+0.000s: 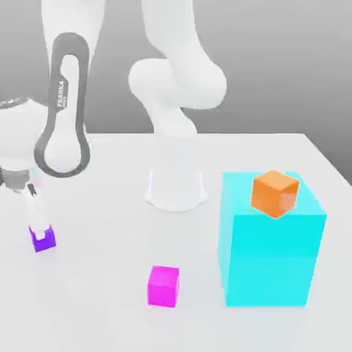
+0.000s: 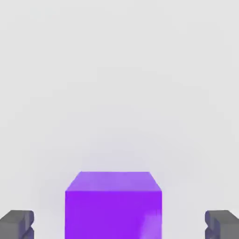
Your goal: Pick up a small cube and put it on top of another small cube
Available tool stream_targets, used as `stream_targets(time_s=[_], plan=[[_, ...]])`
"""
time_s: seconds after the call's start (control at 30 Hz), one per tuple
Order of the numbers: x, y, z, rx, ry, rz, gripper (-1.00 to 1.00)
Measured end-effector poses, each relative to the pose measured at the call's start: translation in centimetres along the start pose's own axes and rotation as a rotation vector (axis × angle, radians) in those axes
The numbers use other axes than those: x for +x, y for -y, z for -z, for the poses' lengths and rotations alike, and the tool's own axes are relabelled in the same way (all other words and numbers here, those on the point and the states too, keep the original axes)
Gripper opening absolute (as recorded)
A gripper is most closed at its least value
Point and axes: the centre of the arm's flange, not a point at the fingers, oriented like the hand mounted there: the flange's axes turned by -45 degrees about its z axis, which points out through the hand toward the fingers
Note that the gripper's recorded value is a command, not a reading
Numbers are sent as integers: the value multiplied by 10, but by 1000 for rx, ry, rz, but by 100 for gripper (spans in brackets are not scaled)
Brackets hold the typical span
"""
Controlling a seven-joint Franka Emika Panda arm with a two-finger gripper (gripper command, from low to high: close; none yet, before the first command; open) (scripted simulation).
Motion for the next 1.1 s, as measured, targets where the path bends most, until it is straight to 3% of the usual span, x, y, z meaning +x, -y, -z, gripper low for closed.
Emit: stream_targets(time_s=[0.07,0.1,0.33,0.77,1.1], plan=[[-3,1,-12,4,6,-2,0],[-4,1,-16,5,8,-3,-100],[-4,1,-16,6,9,-3,-100],[-2,1,45,5,6,-3,-100],[-52,242,134,144,71,905,-100]])
